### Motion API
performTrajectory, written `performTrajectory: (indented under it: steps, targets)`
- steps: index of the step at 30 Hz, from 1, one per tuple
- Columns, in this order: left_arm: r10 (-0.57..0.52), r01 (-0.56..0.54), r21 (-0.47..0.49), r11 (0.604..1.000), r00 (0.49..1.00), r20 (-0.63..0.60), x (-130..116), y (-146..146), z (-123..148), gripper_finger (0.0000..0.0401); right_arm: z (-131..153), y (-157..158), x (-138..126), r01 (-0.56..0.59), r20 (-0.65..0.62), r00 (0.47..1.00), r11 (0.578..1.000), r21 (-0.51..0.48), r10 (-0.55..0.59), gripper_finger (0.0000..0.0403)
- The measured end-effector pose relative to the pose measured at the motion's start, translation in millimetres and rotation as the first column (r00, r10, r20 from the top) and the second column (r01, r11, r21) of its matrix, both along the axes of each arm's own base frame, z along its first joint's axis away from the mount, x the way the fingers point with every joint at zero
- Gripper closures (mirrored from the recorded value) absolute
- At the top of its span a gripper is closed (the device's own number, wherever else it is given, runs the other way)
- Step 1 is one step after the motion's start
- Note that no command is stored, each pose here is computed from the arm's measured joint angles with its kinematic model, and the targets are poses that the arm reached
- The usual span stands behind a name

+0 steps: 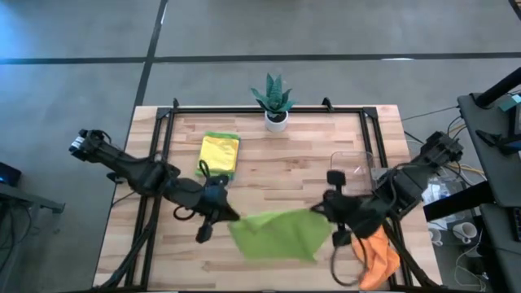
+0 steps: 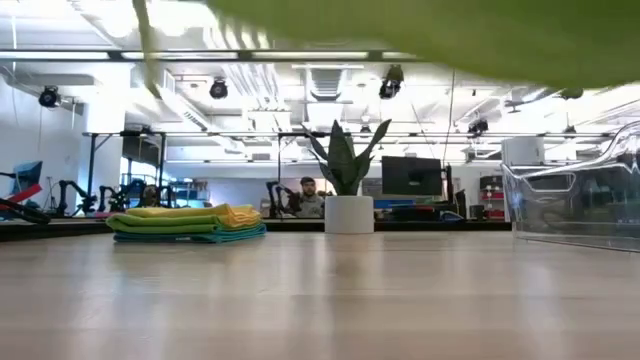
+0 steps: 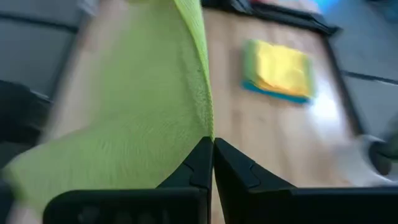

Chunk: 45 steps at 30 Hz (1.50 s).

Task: Fold microfiber towels
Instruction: Fold the light green towel on the table

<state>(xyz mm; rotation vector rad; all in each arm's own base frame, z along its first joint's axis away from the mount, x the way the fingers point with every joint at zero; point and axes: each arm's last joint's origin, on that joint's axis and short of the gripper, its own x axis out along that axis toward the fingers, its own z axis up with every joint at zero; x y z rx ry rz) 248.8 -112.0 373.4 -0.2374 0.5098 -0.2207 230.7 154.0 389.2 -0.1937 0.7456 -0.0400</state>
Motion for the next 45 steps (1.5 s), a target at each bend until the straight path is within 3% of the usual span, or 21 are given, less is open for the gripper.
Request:
performTrajectory:
  steps: [3, 7, 12, 17, 23, 26, 32, 36, 42, 45]
  targets:
    - [0.089, -0.087, 0.037, 0.996, 0.994, -0.058, 11.7, 17.5, -19.8, 0.0401, -20.3, -19.3, 12.8, 0.065, -0.104, 0.992, 0.993, -0.1, -0.075, 0.0394]
    - [0.206, -0.192, 0.094, 0.977, 0.963, -0.173, 29.6, 45.1, -68.1, 0.0401, -82.8, -48.2, 38.5, 0.109, -0.253, 0.954, 0.971, -0.214, -0.163, 0.0394]
    - [0.317, -0.281, 0.154, 0.947, 0.891, -0.324, 38.0, 81.8, -145.8, 0.0401, -181.4, -79.9, 63.7, 0.018, -0.355, 0.93, 0.978, -0.21, -0.094, 0.0394]
    - [0.321, -0.241, 0.244, 0.939, 0.868, -0.378, 39.5, 104.9, -206.1, 0.0401, -233.8, -107.6, 74.1, -0.003, -0.426, 0.898, 0.968, -0.253, -0.109, 0.0394]
    - [0.207, -0.039, 0.382, 0.923, 0.888, -0.41, 51.0, 107.0, -220.5, 0.0382, -254.2, -118.9, 82.4, 0.006, -0.486, 0.866, 0.976, -0.215, -0.113, 0.0394]
    - [0.202, -0.019, 0.416, 0.909, 0.894, -0.4, 53.4, 107.0, -212.7, 0.0348, -256.0, -118.2, 85.1, -0.001, -0.492, 0.865, 0.979, -0.202, -0.1, 0.0394]
    - [0.273, -0.155, 0.33, 0.931, 0.897, -0.348, 51.9, 95.7, -193.5, 0.0272, -255.6, -125.5, 86.4, 0.043, -0.485, 0.864, 0.981, -0.192, -0.133, 0.0394]
    - [0.289, -0.211, 0.263, 0.942, 0.905, -0.311, 53.3, 72.3, -189.4, 0.0257, -254.6, -139.5, 86.7, 0.118, -0.48, 0.856, 0.976, -0.181, -0.193, 0.0394]
    - [0.447, -0.398, 0.282, 0.873, 0.884, -0.138, 67.5, 50.6, -196.2, 0.0256, -254.3, -154.8, 87.6, 0.159, -0.484, 0.849, 0.975, -0.153, -0.214, 0.0394]
    - [0.514, -0.459, 0.294, 0.838, 0.845, -0.145, 73.6, 49.7, -209.9, 0.0255, -254.4, -155.0, 87.6, 0.155, -0.49, 0.849, 0.979, -0.129, -0.199, 0.0394]
